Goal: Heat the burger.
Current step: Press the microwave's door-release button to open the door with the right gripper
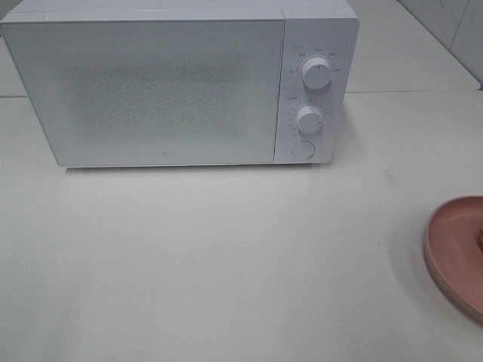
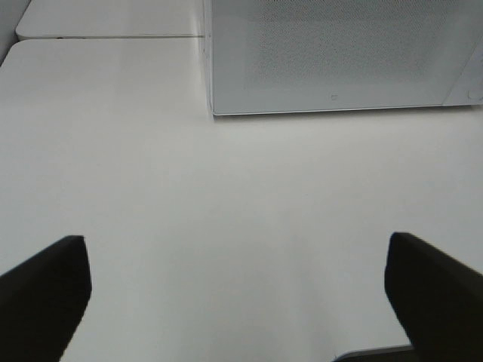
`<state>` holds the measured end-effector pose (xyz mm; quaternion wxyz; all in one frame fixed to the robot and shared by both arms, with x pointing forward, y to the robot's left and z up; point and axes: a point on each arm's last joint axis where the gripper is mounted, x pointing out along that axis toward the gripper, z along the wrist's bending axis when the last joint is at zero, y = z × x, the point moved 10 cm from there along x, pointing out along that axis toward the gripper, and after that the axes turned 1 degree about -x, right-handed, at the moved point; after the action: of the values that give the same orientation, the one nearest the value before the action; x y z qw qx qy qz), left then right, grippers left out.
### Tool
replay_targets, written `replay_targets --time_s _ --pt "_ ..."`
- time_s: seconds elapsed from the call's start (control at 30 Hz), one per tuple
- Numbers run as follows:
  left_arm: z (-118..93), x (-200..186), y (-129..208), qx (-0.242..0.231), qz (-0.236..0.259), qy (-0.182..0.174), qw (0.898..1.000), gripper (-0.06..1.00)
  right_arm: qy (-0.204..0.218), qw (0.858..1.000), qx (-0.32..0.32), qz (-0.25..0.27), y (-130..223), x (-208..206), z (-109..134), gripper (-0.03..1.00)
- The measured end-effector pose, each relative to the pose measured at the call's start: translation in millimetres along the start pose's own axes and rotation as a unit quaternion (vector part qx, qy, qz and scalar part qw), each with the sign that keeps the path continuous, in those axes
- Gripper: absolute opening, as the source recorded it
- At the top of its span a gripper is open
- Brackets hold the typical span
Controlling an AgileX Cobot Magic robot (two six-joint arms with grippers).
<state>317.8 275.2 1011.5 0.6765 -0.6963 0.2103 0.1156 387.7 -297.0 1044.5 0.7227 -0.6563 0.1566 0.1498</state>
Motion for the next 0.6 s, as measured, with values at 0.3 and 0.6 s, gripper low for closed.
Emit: replay_targets --time_s 0.3,0.6 --pt "0.0 0.0 0.0 0.0 0.0 0.0 1.0 0.98 0.005 1.0 -0.009 0.001 -14.7 30.0 -0.3 0.77" --pt "0.0 0.0 0.0 0.0 0.0 0.0 1.0 0.98 0.006 1.0 -0.01 0.02 -17.8 61.9 1.0 0.77"
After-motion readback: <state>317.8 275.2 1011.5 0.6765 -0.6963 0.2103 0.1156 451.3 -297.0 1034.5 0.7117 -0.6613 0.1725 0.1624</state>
